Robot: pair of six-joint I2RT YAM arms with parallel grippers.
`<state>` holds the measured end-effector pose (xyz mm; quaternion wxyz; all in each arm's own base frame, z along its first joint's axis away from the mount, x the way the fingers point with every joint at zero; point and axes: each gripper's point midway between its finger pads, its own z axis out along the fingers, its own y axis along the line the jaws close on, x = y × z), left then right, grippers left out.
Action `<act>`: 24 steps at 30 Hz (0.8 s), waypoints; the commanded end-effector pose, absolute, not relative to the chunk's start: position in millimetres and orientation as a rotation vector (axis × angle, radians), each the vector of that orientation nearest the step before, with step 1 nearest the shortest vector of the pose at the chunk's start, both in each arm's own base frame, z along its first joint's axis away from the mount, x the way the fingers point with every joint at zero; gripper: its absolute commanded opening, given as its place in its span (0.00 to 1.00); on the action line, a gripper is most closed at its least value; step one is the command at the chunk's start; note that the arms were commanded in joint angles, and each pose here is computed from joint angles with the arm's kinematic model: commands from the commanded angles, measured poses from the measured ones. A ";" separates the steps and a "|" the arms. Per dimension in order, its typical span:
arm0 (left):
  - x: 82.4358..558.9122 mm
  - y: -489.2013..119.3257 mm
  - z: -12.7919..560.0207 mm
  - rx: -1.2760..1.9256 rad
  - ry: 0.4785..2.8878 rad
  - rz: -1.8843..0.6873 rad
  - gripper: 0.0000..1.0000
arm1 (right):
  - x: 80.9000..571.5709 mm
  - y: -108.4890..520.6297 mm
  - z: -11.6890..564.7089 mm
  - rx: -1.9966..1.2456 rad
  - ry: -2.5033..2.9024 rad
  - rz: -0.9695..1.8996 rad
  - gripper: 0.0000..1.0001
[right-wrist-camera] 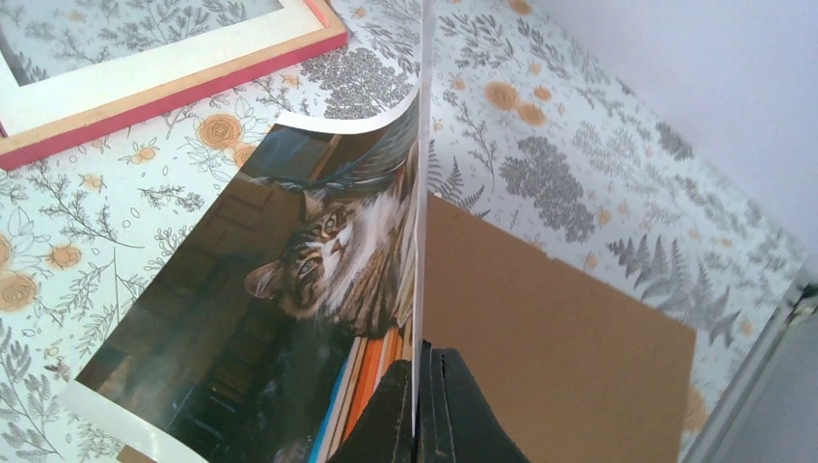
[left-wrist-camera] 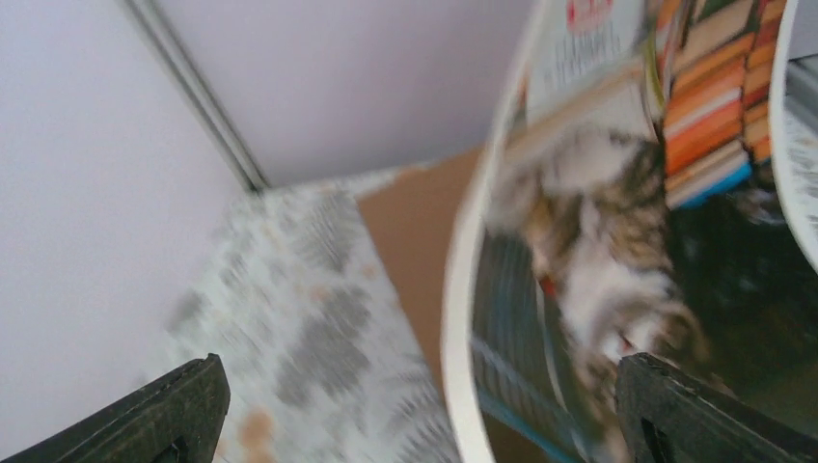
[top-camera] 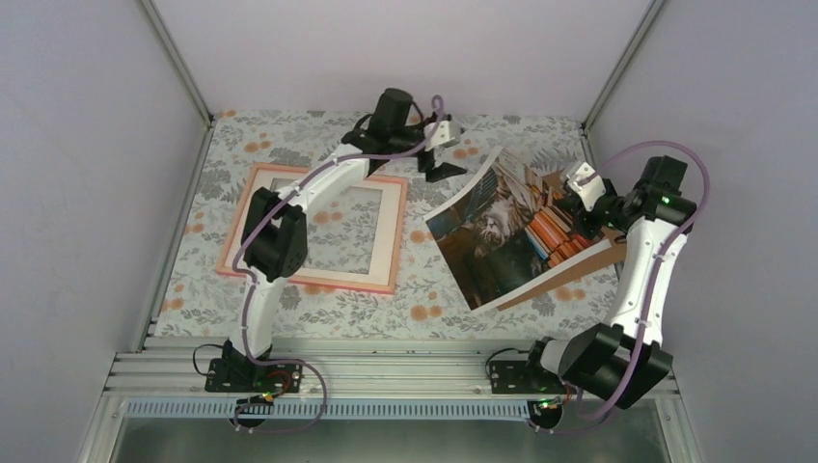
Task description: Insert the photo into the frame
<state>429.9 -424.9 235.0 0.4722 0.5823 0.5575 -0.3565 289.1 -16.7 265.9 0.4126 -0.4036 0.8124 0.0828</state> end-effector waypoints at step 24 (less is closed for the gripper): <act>388.9 -429.8 442.4 1.591 0.868 0.158 1.00 | 317.5 58.9 403.6 -1.203 1.628 -0.185 0.03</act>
